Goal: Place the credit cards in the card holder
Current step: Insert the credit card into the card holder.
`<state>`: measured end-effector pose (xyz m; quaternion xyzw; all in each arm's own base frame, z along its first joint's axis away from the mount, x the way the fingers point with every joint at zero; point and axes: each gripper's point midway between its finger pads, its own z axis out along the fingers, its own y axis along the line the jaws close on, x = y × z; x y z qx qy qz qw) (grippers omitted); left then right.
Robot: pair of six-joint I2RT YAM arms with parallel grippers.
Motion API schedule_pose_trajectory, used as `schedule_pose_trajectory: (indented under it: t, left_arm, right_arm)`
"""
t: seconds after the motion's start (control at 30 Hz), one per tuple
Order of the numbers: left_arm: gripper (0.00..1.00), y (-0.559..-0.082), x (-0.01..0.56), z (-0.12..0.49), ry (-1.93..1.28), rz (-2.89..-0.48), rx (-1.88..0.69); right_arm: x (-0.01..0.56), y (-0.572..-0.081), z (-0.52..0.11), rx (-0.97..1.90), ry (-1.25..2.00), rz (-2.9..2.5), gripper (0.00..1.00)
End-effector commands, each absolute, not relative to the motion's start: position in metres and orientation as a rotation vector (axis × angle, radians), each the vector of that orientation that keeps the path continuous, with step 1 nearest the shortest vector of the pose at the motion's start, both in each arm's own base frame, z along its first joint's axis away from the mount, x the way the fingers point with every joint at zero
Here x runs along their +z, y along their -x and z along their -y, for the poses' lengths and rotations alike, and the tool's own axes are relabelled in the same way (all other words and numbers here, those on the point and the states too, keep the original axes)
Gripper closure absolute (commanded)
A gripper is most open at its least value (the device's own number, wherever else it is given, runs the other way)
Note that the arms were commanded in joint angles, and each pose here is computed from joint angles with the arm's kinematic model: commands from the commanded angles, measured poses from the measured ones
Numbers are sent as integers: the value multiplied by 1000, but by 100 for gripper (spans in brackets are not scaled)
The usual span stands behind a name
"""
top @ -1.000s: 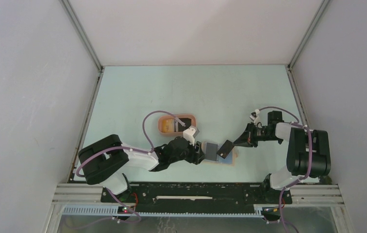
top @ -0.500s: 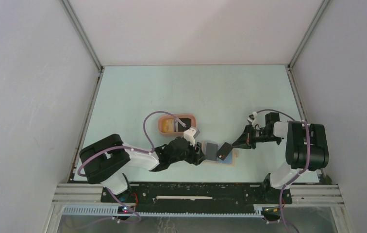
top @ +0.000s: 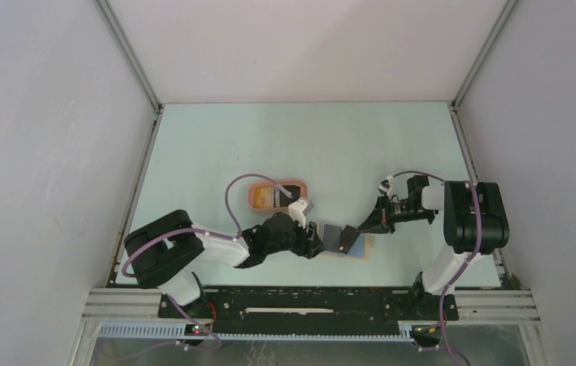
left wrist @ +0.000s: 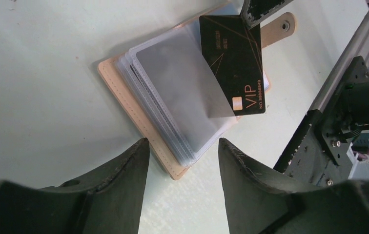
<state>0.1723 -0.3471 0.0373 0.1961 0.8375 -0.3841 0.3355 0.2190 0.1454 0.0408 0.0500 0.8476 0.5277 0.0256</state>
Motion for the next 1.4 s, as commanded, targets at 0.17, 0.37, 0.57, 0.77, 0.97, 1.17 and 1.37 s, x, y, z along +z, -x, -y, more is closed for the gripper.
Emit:
schedule_pose_trajectory:
  t: [0.17, 0.37, 0.57, 0.77, 0.97, 1.17, 1.37]
  left_arm:
    - [41, -170, 43, 349, -481, -2187, -1091]
    - [41, -172, 39, 351, -469, -2206, -1094]
    - [41, -173, 35, 350, -456, -2223, -1091]
    - [41, -174, 35, 350, -453, -2226, -1095]
    - [41, -174, 36, 351, -460, -2227, -1099]
    - [41, -175, 36, 350, -457, -2228, -1098]
    - [42, -175, 36, 351, -462, -2227, -1102]
  right_arm:
    - [39, -218, -153, 1702, -125, -2635, 100]
    - [37, -220, -155, 1711, -114, -2653, 100]
    - [37, -227, -152, 1683, -83, -2666, 100]
    - [39, -232, -152, 1691, -44, -2660, 100]
    - [38, -234, -155, 1711, 14, -2669, 100]
    - [39, -231, -163, 1708, 91, -2690, 98]
    - [37, -230, -165, 1671, 148, -2705, 94]
